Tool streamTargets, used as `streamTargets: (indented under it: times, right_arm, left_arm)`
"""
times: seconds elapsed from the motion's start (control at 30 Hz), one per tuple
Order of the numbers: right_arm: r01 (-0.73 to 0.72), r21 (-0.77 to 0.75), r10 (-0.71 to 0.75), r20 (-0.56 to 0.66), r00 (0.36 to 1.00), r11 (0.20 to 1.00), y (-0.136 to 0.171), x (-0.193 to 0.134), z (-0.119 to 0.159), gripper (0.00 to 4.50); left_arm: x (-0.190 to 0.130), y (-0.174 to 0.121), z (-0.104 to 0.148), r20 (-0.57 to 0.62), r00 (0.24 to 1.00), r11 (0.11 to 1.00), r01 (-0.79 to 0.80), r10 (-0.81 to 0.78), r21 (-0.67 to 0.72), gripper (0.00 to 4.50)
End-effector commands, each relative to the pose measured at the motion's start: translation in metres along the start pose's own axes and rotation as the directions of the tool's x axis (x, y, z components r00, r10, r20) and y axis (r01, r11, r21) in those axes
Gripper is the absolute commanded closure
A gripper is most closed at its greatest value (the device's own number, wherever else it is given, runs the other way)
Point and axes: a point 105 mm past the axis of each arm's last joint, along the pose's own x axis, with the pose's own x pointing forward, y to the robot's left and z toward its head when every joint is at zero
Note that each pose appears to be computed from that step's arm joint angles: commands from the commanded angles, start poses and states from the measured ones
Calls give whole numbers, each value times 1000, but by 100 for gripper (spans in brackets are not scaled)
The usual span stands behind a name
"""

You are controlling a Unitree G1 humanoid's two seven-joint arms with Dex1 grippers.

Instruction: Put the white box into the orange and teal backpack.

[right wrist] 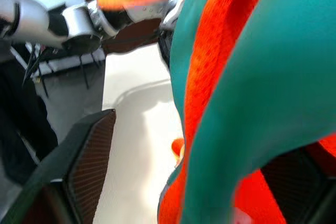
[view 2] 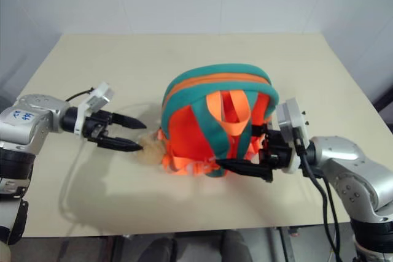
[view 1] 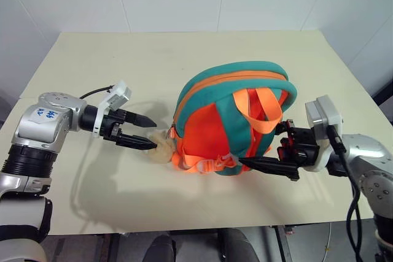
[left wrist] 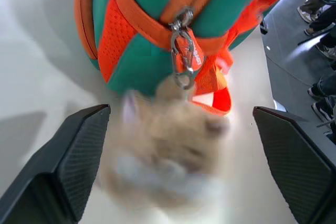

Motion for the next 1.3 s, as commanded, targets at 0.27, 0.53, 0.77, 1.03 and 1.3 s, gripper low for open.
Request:
streamTargets:
  times: [0.27,0.53,0.77,1.03,1.3]
  right_arm:
    - [92,-105,-115,-236,965,990,-19,-74,6,5]
    - [393,-257,-445,-191,875,883,-53,-151,6,5]
    - [412,-232,-451,-149,880,881,-57,-160,0,5]
    - [426,-204,-460,-163,873,881,-63,-175,5,5]
    - [409,-203,-436,-111,893,889,-66,-153,6,5]
  left_arm:
    - [-58,10,-7,111,976,980,-194,188,50,0]
    - [-89,-1,1,428,885,936,-290,183,199,0]
    - [-98,-6,-19,430,884,908,-319,182,272,0]
    - [-119,-15,-21,433,876,882,-362,212,301,0]
    - [-117,-13,-19,453,862,869,-389,227,306,0]
